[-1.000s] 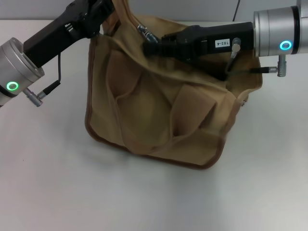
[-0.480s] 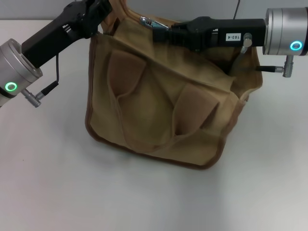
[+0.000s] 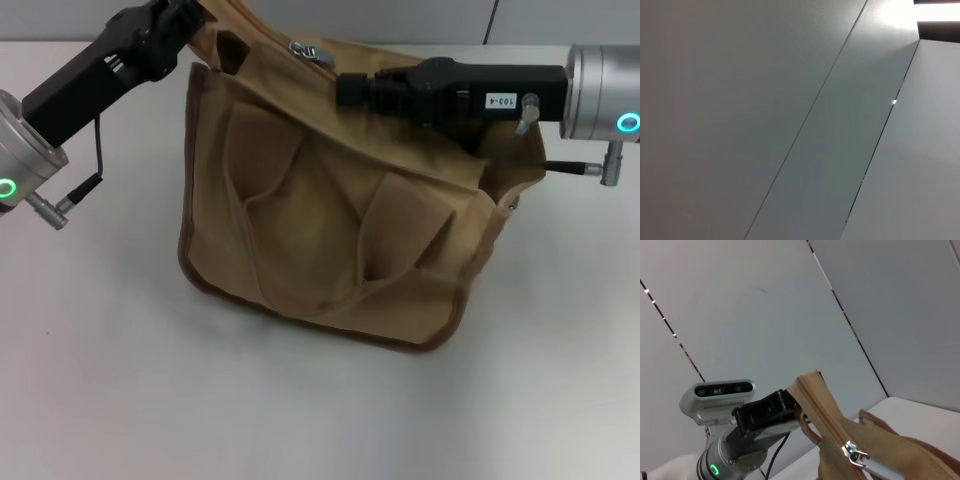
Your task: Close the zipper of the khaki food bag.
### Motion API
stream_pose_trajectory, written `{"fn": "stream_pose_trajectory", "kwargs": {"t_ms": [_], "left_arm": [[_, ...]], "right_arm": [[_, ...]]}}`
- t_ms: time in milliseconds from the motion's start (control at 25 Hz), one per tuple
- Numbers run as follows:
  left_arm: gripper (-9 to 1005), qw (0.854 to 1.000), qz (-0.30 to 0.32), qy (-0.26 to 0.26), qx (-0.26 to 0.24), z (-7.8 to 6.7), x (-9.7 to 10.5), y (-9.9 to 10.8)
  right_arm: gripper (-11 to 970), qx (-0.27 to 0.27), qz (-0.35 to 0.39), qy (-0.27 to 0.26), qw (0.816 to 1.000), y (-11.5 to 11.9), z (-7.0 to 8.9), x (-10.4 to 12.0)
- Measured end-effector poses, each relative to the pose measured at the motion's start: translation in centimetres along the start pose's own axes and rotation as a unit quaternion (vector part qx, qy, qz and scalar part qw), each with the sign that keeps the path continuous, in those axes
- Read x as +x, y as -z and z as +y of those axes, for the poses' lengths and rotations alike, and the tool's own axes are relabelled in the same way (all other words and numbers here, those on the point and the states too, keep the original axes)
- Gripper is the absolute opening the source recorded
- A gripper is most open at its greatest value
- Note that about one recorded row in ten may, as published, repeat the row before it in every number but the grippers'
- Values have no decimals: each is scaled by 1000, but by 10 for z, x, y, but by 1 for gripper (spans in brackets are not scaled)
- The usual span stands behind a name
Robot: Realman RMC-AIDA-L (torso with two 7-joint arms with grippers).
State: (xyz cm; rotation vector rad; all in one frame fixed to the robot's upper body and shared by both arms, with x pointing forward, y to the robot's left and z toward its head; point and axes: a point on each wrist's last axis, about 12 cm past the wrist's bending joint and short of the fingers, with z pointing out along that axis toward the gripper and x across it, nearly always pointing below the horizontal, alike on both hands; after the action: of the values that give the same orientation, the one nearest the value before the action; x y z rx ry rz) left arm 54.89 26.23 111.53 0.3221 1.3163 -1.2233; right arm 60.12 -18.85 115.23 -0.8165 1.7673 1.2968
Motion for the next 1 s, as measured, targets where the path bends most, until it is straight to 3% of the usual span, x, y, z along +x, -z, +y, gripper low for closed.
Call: {"fn": "stream_pose_trajectory", "kwargs": {"t_ms": [320,560,840,1000], "left_arm": [[77,1000,-2,0,1,0,-1,-1],[78,1000,-2,1,2,0,-1,-1],[79,1000,-2,2,3,-1,0,-1],[79,1000,0,1,5,-1,0,-2]], "right_arm": [[23,-3,-23,-1,1000,3,1,5],[25,-25,-83,54,995,8,8,2],[27,-20,-69,89,993,3,7,1],[152,5,-69,99,993,0,1,0]]}}
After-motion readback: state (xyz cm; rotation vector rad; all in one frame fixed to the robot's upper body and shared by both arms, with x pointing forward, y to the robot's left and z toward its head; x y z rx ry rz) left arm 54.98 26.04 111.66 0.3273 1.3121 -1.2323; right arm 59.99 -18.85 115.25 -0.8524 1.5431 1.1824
